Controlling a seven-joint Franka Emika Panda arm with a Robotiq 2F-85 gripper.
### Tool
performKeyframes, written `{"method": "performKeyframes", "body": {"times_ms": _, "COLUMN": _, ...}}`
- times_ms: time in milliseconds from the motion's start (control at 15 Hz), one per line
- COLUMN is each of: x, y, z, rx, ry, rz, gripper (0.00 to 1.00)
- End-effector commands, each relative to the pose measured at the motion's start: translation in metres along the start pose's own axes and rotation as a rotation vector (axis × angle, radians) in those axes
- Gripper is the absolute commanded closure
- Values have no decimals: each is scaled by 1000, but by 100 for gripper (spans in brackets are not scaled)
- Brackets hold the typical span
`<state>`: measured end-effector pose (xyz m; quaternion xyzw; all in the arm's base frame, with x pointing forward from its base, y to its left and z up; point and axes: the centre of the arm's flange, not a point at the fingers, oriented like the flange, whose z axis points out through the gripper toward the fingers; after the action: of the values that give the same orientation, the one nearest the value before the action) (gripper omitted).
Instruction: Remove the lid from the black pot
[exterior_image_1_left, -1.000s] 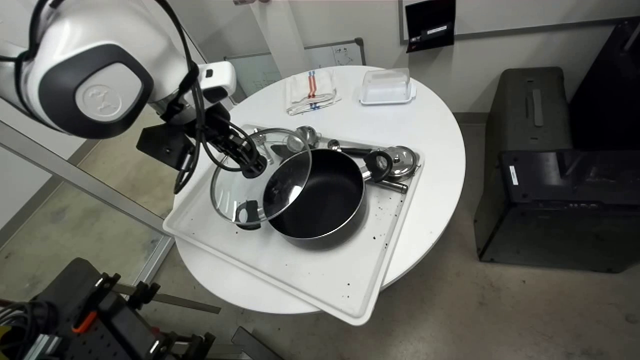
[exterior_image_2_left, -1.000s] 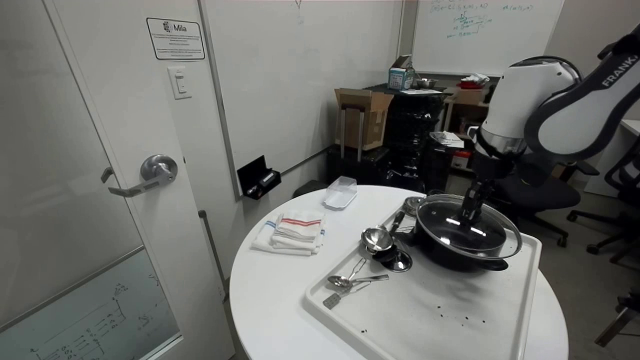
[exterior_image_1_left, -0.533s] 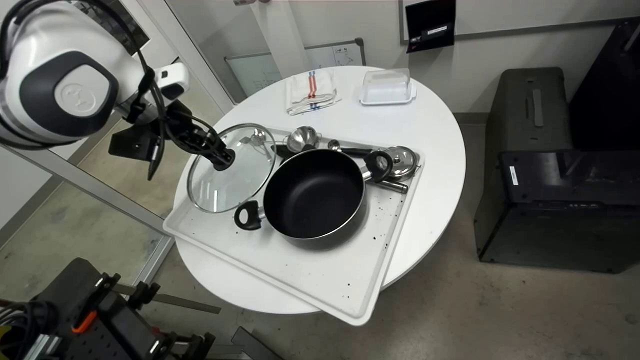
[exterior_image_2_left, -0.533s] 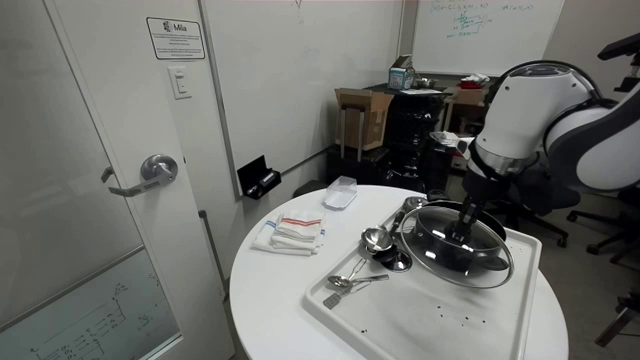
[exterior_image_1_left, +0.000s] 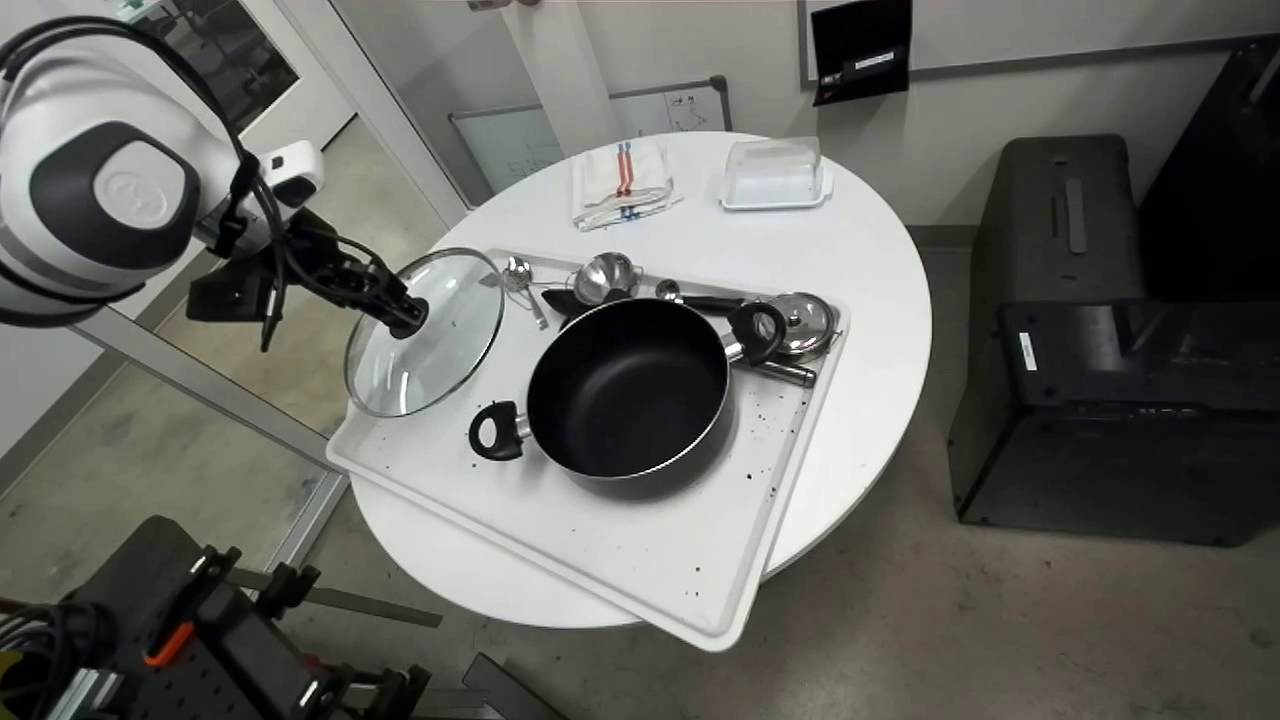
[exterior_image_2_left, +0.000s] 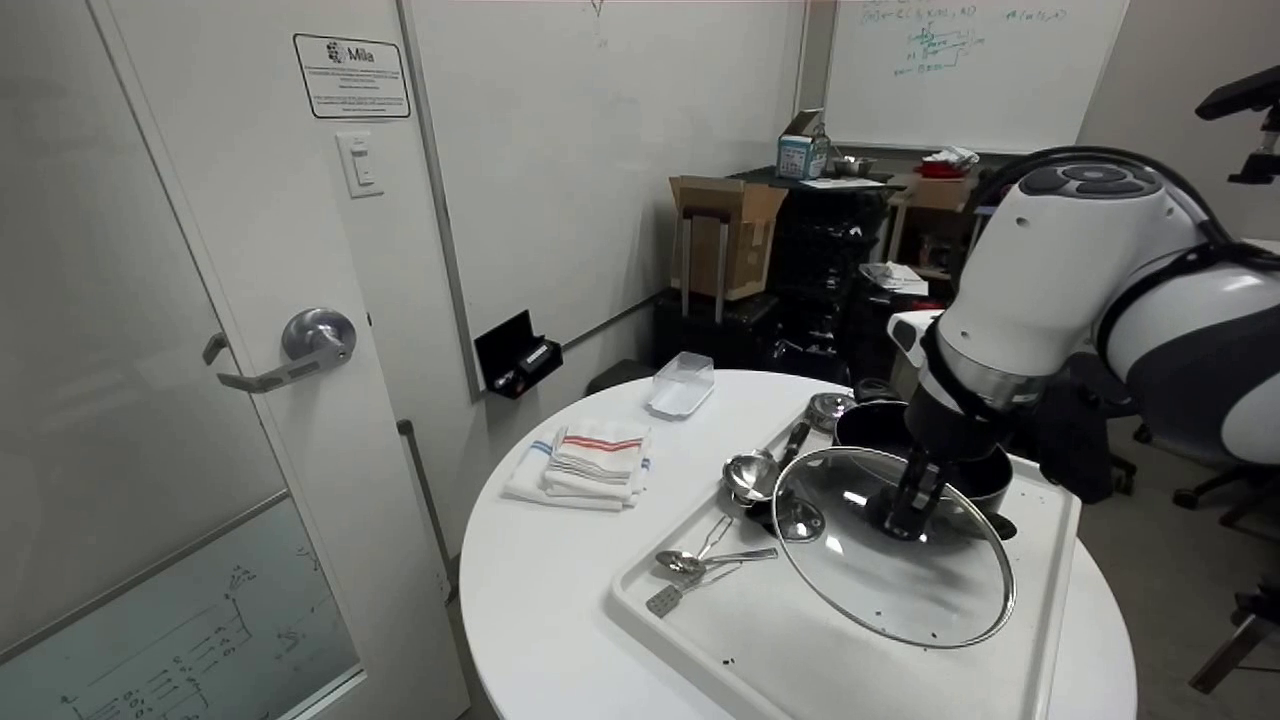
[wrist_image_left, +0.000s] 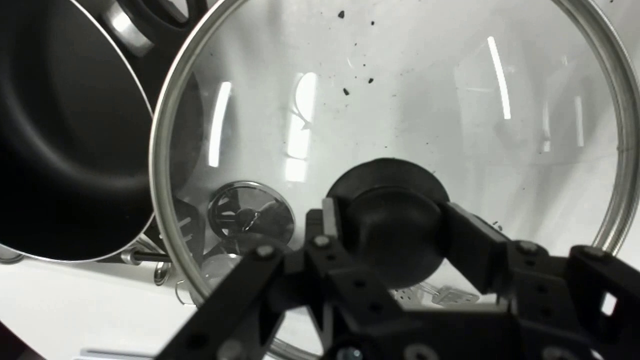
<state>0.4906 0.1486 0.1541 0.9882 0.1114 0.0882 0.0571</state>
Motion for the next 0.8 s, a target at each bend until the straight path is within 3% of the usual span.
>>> {"method": "performKeyframes", "body": {"times_ms": 0, "x": 10, "y": -11, "z": 18, "rx": -22, "ry": 40, "rz": -3, "gripper": 73}}
{"method": "performKeyframes", "body": {"times_ms": 733, "x": 2, "y": -16, "z": 82, "rx": -71, "ry": 4, "rz": -40, "gripper": 73}}
